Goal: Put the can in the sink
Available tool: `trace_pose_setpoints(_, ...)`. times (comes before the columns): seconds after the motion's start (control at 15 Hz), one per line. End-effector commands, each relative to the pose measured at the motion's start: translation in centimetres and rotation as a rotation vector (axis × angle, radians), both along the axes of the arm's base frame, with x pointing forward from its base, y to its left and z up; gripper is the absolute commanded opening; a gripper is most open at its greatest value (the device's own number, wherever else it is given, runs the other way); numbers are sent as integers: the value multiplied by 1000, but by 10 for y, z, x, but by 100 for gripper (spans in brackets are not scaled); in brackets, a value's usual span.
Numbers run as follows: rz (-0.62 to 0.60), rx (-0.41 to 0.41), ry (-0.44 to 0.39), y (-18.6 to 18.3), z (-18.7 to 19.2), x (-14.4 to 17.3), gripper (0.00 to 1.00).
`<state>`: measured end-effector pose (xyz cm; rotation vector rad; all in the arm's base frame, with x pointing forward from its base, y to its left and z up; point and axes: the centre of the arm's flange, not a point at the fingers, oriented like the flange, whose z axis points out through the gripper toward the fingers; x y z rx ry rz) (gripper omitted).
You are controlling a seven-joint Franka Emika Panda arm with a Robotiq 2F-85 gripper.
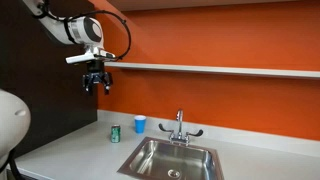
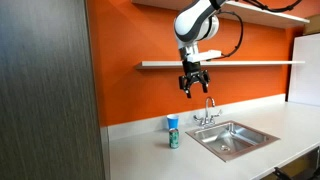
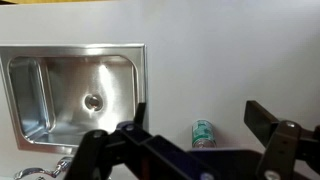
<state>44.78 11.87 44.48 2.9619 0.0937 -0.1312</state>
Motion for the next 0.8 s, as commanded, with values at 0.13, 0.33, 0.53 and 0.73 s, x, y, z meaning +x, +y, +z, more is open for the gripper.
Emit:
trace_pose_setpoints(0.13, 0, 0, 0, 0, 0, 0, 100)
trace_pose_setpoints(0.33, 45, 19, -1, 1, -6, 9, 100)
trace_pose_setpoints(0.53, 132, 44, -6, 2, -15, 16, 100)
trace_pose_setpoints(0.73, 223, 77, -19, 2, -25, 23, 100)
